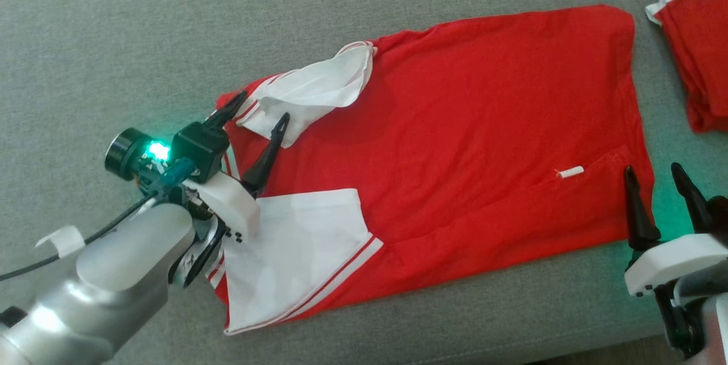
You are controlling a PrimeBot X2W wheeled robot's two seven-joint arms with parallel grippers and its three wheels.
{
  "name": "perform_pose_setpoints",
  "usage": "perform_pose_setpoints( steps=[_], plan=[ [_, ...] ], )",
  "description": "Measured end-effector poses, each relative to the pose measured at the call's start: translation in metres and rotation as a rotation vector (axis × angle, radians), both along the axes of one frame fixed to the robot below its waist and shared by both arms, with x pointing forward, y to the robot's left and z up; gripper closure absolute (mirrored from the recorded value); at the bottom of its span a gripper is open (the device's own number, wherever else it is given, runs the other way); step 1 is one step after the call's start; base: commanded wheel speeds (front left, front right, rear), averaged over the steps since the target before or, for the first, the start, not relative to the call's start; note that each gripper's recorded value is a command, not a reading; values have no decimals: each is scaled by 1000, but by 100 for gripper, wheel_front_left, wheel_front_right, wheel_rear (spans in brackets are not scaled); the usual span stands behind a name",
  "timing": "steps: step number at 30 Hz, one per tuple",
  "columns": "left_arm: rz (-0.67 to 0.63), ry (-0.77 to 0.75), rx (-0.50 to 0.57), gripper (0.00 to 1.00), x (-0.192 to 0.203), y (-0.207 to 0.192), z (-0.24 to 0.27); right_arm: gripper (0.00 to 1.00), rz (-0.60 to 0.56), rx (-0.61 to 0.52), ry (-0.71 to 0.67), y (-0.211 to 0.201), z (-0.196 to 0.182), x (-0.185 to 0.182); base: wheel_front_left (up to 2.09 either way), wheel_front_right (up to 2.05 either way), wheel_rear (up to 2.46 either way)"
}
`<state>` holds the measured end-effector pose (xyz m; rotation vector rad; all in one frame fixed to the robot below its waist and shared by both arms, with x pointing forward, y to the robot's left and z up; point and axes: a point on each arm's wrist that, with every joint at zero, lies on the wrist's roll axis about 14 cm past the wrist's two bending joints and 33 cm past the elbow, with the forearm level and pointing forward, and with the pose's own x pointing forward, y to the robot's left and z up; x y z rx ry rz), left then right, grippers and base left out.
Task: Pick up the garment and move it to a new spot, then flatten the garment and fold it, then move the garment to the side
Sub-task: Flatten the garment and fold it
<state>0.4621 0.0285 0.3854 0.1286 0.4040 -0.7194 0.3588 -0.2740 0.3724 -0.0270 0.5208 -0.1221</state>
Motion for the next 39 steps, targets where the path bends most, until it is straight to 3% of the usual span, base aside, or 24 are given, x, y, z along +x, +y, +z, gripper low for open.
perform_pose_setpoints(
  steps=[7,9,11,12,16,24,31,39],
  plan=[
    [-44,-29,1,0,6,-9,2,0,-11,-5,-1,-4,1,-2,0,0,0],
    [-48,-35,2,16,6,-10,3,0,-11,-5,-1,-4,1,-2,0,0,0],
    [-48,-40,-3,21,6,-10,5,0,-11,-5,-2,-4,1,-1,0,0,0],
    [-48,-40,-3,30,6,-10,5,0,-11,-5,-2,-4,1,-1,0,0,0],
    [-52,-44,-15,100,4,-12,9,0,-9,-4,-2,-3,1,-1,0,0,0],
    [-72,-112,-6,100,6,-9,26,0,25,0,-8,5,4,8,0,0,0],
    [-93,-271,47,100,40,-1,61,0,63,-3,-32,0,28,64,0,0,0],
    [-114,-349,114,100,67,8,78,0,80,-83,106,-26,29,115,0,0,0]
  ],
)
